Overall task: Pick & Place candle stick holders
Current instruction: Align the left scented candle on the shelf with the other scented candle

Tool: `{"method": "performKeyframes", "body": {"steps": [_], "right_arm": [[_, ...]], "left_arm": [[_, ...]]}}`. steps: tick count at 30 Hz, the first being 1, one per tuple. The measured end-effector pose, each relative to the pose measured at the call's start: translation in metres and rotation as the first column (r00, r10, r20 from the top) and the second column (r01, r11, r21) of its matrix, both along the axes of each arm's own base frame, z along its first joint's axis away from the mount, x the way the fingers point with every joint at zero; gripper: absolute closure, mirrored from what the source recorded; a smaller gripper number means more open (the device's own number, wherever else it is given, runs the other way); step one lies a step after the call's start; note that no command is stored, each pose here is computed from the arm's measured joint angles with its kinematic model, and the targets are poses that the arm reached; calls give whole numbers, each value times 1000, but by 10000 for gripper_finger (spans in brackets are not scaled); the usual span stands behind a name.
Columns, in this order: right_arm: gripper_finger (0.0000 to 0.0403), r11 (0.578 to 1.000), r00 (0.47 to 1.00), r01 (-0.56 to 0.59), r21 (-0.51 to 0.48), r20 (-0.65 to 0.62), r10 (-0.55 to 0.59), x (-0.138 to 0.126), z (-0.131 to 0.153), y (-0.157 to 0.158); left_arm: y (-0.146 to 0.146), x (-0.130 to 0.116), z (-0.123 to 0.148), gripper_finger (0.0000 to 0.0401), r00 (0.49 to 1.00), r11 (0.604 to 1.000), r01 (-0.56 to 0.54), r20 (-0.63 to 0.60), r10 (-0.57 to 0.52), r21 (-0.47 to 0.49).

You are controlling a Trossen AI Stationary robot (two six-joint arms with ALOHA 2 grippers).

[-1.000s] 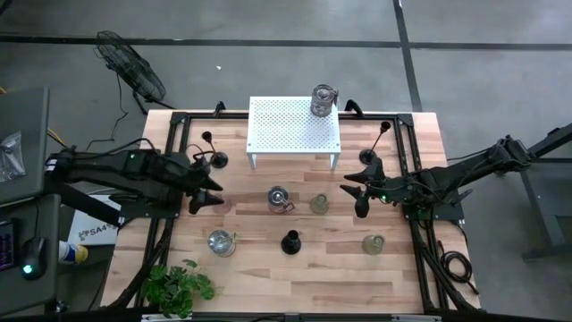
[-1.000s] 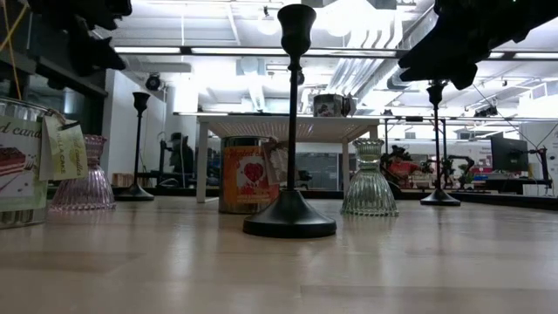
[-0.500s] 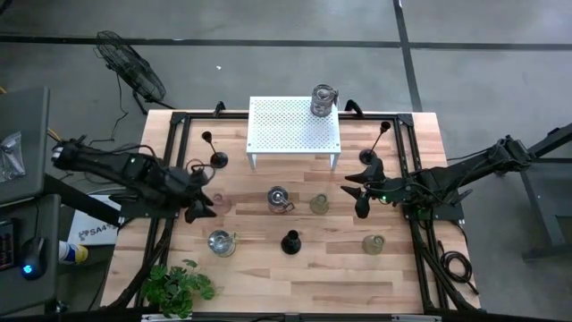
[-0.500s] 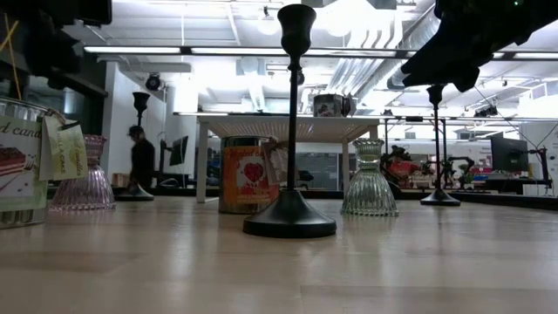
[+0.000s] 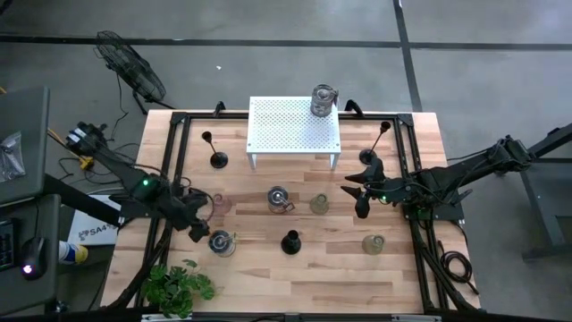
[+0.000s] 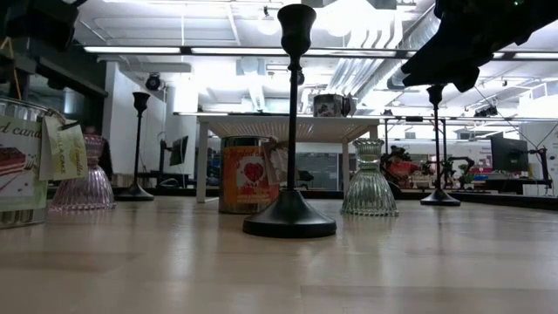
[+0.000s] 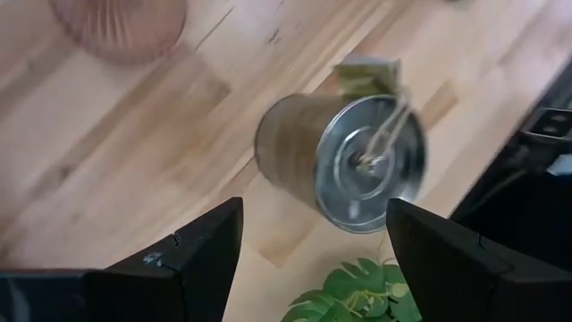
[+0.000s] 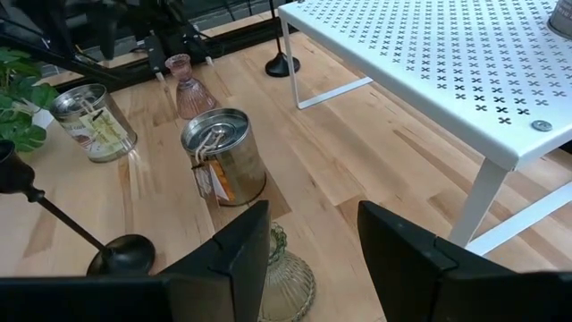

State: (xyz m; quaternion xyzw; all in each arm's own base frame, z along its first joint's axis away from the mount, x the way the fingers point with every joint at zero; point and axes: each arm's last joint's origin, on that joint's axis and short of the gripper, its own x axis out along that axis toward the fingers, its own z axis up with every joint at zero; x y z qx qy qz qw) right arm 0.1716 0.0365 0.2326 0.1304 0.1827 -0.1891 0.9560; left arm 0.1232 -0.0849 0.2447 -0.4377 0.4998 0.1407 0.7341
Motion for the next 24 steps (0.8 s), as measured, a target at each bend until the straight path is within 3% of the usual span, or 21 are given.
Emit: {"method": "performKeyframes", "body": {"steps": [7,12,24], "right_arm": [[241,999,999,-33,15,-15,33,0,-1,1],[241,999,999,-38,17,-18,39,0,-1,1],[241,999,999,-46,0,-25,45,0,-1,1]], "left_arm": [[-13,13,-18,132,981,996,-78,-181,70,-38],[-19,20,-26,132,966,993,-110,-239,97,-41],[-20,27,-17,132,974,985,-168,-152,170,24]]}}
